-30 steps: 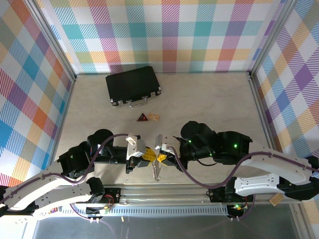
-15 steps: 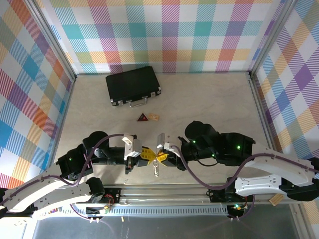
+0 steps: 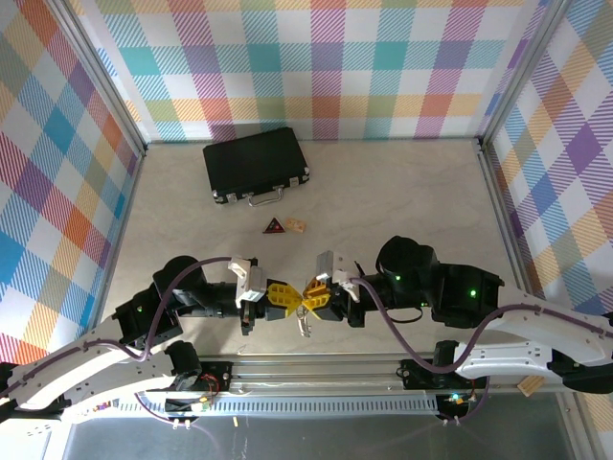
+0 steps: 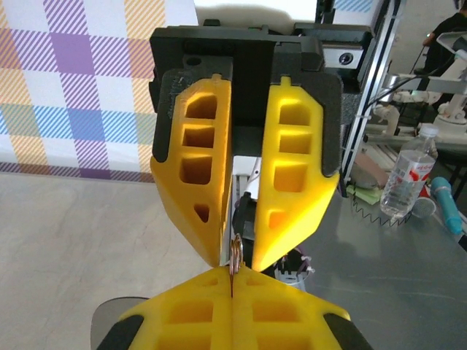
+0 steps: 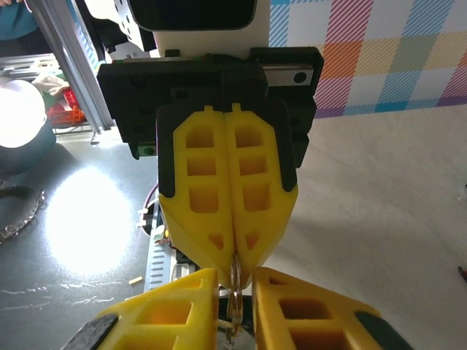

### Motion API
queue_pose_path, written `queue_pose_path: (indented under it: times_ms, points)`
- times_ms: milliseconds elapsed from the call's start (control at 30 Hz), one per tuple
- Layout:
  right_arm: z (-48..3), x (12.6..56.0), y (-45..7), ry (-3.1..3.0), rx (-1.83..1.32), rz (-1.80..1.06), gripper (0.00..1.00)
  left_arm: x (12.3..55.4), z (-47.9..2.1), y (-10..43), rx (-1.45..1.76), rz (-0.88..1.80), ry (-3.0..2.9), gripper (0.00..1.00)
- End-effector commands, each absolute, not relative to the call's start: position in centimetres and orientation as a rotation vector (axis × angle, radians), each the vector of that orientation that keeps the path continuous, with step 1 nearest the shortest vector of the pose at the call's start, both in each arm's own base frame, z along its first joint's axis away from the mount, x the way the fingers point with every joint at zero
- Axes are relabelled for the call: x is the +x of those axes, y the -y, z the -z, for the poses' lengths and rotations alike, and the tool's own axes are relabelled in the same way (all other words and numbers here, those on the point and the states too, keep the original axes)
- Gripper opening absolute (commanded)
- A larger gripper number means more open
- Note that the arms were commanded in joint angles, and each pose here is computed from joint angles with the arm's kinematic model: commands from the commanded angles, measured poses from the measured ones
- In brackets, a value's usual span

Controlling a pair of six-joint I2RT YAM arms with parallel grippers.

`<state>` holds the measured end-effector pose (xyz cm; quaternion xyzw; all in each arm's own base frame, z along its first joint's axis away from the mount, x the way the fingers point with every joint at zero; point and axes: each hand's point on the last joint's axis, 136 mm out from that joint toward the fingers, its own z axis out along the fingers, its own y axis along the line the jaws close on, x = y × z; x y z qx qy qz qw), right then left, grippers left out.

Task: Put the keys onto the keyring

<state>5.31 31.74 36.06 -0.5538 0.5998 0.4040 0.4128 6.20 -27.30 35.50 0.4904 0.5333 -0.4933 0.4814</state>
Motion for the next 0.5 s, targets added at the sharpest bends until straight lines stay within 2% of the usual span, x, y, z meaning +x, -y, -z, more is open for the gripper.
queue_pose_path:
  times_ms: [0, 67, 233, 300, 467]
  points:
    - [-36.93, 5.07, -31.92, -1.481, -1.362, -1.053, 0.16, 5.32, -37.89, 27.02, 1.166, 1.255, -1.185, 0.00]
    - [-36.87, 5.14, -31.89, -1.484, -1.362, -1.049, 0.16, 5.29, -37.81, 27.01, 1.166, 1.257, -1.188, 0.00]
    - [-36.41, 5.04, -31.82, -1.496, -1.369, -1.049, 0.27, 5.18, -37.88, 26.80, 1.159, 1.263, -1.183, 0.00]
    - [-36.30, 5.07, -31.82, -1.499, -1.367, -1.049, 0.26, 5.11, -37.97, 26.77, 1.156, 1.268, -1.176, 0.00]
    - [-36.30, 5.09, -31.77, -1.496, -1.369, -1.045, 0.16, 5.11, -37.85, 26.86, 1.151, 1.280, -1.178, 0.00]
